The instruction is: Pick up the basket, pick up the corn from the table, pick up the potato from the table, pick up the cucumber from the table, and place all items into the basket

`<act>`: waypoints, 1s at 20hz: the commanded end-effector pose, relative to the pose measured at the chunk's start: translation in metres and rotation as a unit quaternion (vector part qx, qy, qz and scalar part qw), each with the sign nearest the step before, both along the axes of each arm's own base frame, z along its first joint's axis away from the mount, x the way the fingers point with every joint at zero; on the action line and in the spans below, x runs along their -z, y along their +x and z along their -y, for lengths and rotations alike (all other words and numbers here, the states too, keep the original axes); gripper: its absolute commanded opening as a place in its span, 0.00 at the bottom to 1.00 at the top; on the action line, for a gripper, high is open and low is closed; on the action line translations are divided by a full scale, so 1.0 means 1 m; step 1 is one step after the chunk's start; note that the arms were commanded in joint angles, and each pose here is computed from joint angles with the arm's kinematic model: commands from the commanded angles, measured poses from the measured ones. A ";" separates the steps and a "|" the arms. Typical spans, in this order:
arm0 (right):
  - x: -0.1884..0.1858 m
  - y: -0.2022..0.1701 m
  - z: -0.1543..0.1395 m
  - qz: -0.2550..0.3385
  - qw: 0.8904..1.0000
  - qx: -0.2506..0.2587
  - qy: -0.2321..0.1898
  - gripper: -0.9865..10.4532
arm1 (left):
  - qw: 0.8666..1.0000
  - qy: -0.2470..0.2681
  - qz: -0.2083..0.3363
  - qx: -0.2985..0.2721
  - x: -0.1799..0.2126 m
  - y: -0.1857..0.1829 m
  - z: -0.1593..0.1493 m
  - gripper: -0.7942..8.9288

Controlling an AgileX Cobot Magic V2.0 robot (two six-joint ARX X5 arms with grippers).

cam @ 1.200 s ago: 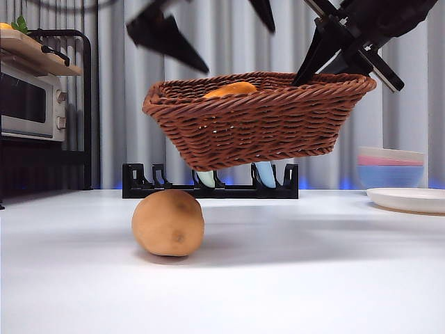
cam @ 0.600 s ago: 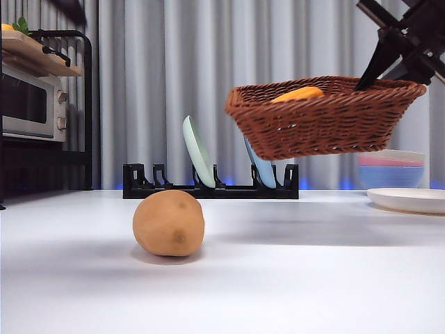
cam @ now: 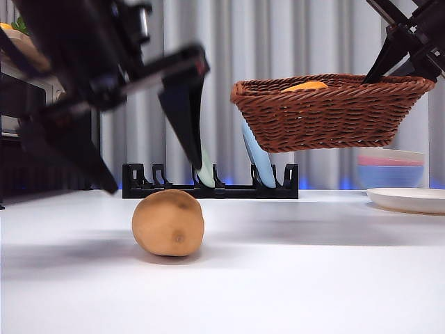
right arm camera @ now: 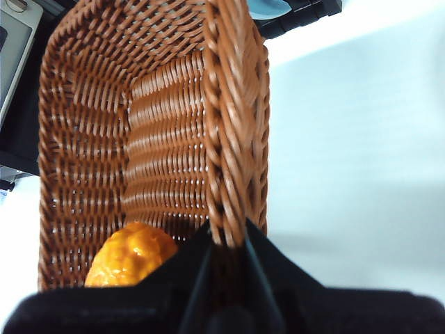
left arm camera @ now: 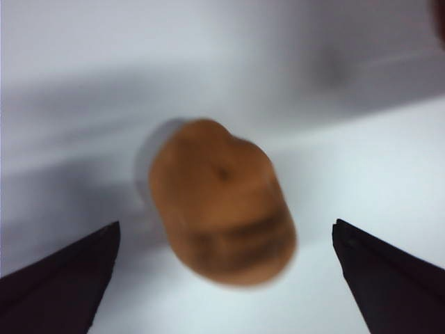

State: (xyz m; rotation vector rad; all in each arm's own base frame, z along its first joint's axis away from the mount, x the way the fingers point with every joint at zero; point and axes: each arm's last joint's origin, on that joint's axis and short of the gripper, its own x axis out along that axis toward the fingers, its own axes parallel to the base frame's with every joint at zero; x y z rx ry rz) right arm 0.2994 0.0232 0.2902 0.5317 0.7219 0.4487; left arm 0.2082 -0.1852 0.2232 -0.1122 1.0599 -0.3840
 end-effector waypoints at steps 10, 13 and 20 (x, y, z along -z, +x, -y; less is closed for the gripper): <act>-0.007 0.000 0.000 0.016 1.000 -0.005 0.004 0.07 | 0.999 0.032 -0.023 -0.004 0.050 0.029 0.009 0.33; -0.007 -0.001 0.000 0.016 1.000 -0.005 0.004 0.07 | 0.999 0.044 -0.016 0.013 0.050 0.029 0.009 0.07; -0.003 -0.004 -0.010 -0.001 1.000 -0.026 -0.008 0.07 | 0.997 -0.015 0.052 0.060 -0.033 -0.022 -0.014 0.07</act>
